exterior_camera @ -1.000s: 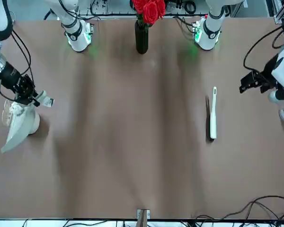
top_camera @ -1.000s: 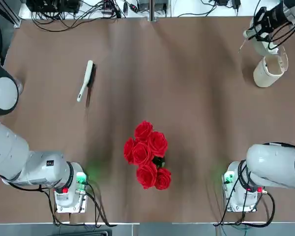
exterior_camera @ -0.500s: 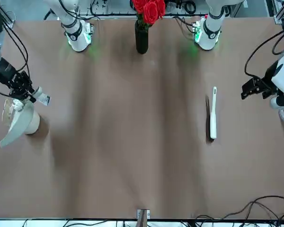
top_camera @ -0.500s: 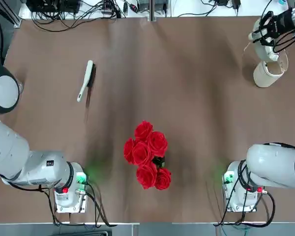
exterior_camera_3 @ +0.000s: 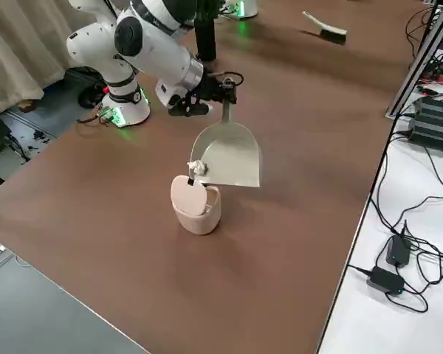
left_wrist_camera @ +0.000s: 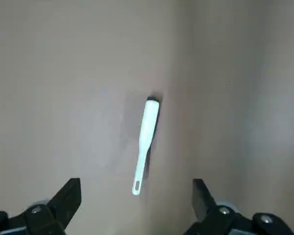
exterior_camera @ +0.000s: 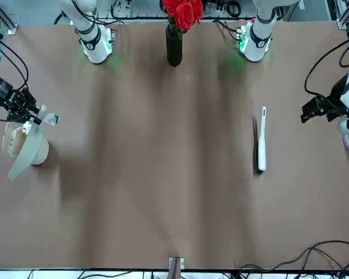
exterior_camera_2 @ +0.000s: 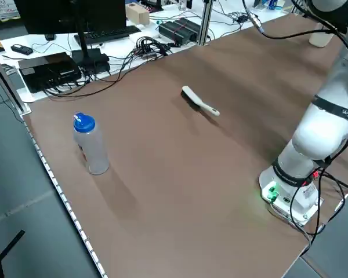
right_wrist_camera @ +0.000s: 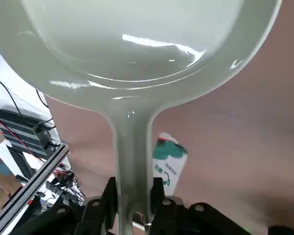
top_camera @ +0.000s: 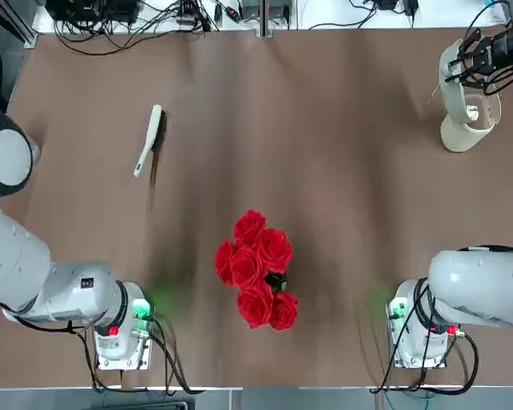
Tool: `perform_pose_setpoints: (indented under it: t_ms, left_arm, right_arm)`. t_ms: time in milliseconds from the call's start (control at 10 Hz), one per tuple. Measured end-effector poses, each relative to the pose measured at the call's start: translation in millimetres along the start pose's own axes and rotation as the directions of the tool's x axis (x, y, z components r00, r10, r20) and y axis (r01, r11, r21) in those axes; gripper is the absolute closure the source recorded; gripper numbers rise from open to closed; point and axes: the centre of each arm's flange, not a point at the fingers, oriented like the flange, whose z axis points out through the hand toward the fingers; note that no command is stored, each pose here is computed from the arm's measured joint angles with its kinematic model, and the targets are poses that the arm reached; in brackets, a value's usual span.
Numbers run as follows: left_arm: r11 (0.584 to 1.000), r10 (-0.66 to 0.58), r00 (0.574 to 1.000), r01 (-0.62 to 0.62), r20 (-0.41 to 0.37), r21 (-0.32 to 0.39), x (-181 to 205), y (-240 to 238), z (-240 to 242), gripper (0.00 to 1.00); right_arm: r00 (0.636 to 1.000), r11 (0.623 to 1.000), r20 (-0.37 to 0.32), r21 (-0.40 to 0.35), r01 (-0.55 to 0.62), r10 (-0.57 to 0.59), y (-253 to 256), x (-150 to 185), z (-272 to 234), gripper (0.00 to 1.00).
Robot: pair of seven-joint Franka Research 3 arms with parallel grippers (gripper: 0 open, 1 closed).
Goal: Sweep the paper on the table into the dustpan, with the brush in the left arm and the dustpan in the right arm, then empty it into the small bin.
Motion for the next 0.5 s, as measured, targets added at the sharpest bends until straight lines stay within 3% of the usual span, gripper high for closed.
perform_pose_setpoints:
  t_ms: [500]
  left_arm:
    - [1.000, 0.018, 1.000, -0.018, -0.002, 0.021, 0.6, -5.2, 0.0, 0.00]
  right_arm:
    - [0.994, 1.000, 0.106, 0.007, -0.029, 0.028, -12.9, 18.9, -30.2, 0.67]
